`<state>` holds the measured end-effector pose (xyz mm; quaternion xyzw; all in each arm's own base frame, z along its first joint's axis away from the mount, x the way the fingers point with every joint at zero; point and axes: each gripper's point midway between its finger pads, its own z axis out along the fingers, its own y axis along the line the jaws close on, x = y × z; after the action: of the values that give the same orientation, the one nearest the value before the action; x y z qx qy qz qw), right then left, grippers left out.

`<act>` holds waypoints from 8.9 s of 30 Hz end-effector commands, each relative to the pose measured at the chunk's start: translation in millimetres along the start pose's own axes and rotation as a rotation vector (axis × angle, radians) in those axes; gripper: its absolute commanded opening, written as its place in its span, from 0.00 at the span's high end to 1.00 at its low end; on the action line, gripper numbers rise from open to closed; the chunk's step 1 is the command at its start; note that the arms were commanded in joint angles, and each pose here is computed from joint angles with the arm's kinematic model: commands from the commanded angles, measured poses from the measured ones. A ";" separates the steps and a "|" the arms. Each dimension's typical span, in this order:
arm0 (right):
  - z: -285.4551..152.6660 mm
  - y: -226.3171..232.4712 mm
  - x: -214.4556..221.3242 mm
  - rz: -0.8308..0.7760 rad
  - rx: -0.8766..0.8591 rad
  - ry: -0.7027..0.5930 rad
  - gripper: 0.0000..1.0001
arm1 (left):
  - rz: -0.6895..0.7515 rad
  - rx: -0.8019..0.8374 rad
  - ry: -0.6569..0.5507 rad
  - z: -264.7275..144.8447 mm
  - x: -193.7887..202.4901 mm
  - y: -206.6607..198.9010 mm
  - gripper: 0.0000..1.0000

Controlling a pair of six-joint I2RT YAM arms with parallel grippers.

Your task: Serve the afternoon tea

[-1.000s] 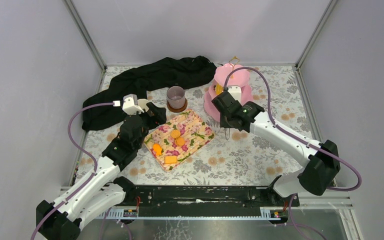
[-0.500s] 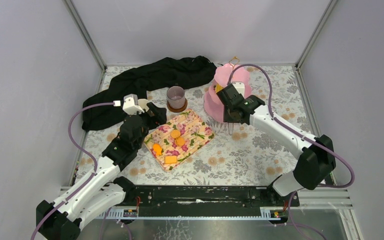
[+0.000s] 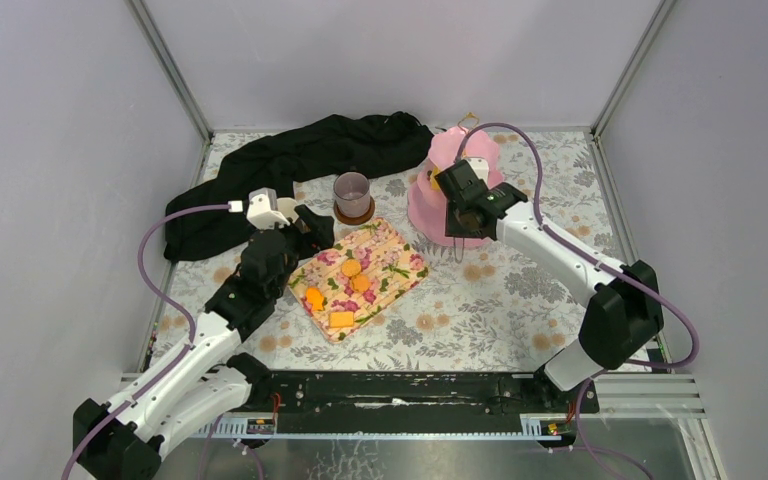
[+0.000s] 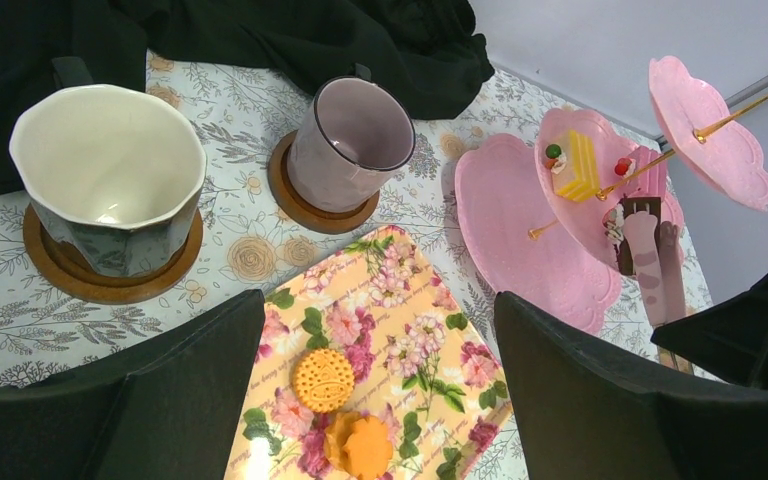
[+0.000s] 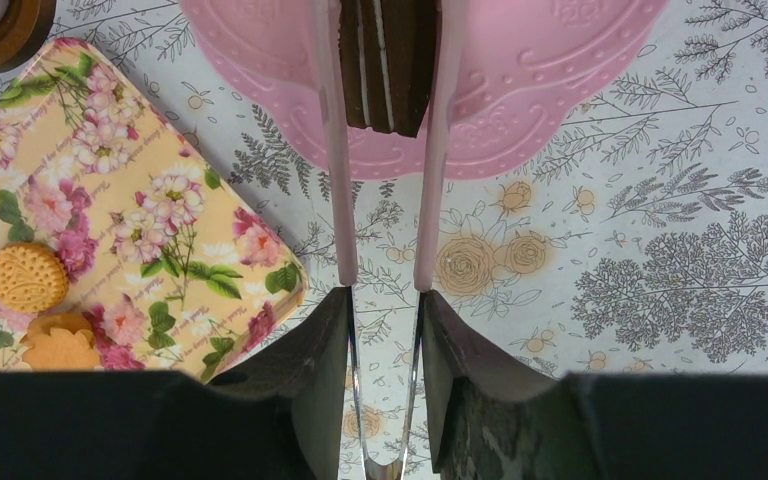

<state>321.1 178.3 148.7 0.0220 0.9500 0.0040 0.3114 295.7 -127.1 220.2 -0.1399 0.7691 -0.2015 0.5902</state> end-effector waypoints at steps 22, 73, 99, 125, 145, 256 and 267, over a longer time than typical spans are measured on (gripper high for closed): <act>0.3 1.7 -30.3 0.035 -0.030 -0.061 0.54 | -0.035 0.034 -0.054 4.4 -13.9 -8.7 0.08; -64.5 29.5 38.6 -0.060 -0.117 -0.100 0.54 | -0.038 0.024 -0.058 5.1 -14.7 -6.1 0.08; -48.7 157.1 159.3 -0.314 -0.392 0.098 0.54 | -0.027 -0.004 -0.068 5.9 -16.9 0.3 0.08; -39.5 186.7 180.6 -0.363 -0.412 0.117 0.53 | -0.024 -0.002 -0.056 7.5 -14.1 -0.3 0.08; -31.5 176.7 175.9 -0.373 -0.337 0.089 0.53 | -0.029 0.002 -0.055 7.6 -14.2 -0.9 0.08; -51.0 54.2 -129.4 0.009 -0.010 -0.223 0.75 | -0.050 -0.022 -0.055 9.7 -15.2 5.2 0.07; -37.3 42.7 -126.0 0.029 0.020 -0.193 0.70 | -0.052 -0.021 -0.056 9.5 -15.8 5.1 0.07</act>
<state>400.9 217.2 249.4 0.0289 0.9178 -0.0104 0.3958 304.6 -118.1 218.4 -0.1621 0.7653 -0.1950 0.5916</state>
